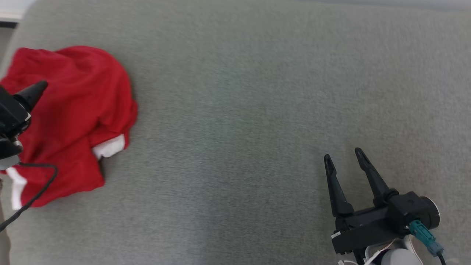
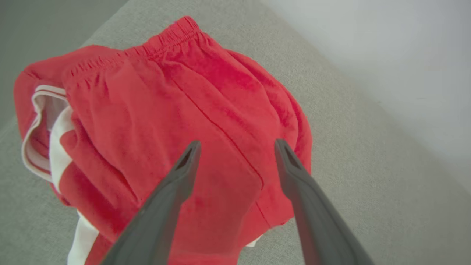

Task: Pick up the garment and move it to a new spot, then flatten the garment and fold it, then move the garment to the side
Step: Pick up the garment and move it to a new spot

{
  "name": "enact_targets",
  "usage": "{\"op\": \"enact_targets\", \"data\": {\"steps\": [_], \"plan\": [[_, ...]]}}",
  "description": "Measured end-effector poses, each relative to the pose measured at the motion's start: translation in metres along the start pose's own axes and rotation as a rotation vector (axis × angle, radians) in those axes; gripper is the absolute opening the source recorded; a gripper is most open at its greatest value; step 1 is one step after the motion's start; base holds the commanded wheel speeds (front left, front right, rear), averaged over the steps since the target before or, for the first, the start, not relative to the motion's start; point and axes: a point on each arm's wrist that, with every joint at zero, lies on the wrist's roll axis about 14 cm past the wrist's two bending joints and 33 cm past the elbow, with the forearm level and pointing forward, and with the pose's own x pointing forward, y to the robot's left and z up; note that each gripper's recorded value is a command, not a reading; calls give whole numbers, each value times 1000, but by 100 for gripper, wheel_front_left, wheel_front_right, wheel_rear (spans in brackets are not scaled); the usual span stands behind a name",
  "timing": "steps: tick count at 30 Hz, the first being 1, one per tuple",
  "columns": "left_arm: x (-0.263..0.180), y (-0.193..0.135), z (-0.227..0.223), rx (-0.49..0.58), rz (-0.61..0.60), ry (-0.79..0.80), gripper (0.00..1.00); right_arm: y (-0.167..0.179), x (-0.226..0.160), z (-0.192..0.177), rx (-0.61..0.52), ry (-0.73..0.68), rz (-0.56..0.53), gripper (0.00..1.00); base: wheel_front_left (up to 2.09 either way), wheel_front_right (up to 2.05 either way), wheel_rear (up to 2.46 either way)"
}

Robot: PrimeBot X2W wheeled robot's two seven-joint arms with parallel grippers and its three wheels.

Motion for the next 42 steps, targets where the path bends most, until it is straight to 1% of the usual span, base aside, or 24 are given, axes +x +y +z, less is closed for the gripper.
{"op": "enact_targets", "data": {"steps": [5,6,7,8,9,11,16,21,26,31,34,38,40,42], "plan": [[29,-4,-30,81,48,132,100,-21,-3,-17,17,34,-56,100,0,0,0],[33,-4,-35,94,58,154,93,-24,-4,-18,20,36,-66,100,0,0,0],[36,-4,-39,104,61,173,49,-26,-5,-20,20,39,-72,100,0,0,0],[38,-5,-42,111,66,183,31,-28,-6,-21,22,43,-78,100,0,0,0],[39,-6,-43,124,69,189,0,-30,-7,-23,24,45,-84,100,0,0,0],[39,-4,-43,150,84,195,0,-32,-10,-24,26,47,-92,100,0,0,0],[26,-2,-44,174,93,197,0,-30,-12,-16,34,27,-91,100,0,0,0],[7,-16,-14,218,57,64,0,-29,-18,-6,33,-2,-96,100,0,0,0],[-20,-46,28,286,-13,-106,0,-27,-27,5,46,-33,-105,100,0,0,0],[-59,-84,67,356,-98,-273,0,-28,-40,19,48,-73,-122,100,0,0,0],[-86,-114,85,397,-174,-368,0,-32,-54,26,46,-94,-149,100,0,0,0],[-120,-162,92,447,-305,-455,0,-41,-78,32,41,-113,-200,100,0,0,0],[-141,-188,95,440,-393,-509,0,-45,-89,38,35,-131,-222,100,0,0,0],[-154,-212,87,461,-471,-520,0,-50,-100,44,26,-146,-247,100,0,0,0]]}}
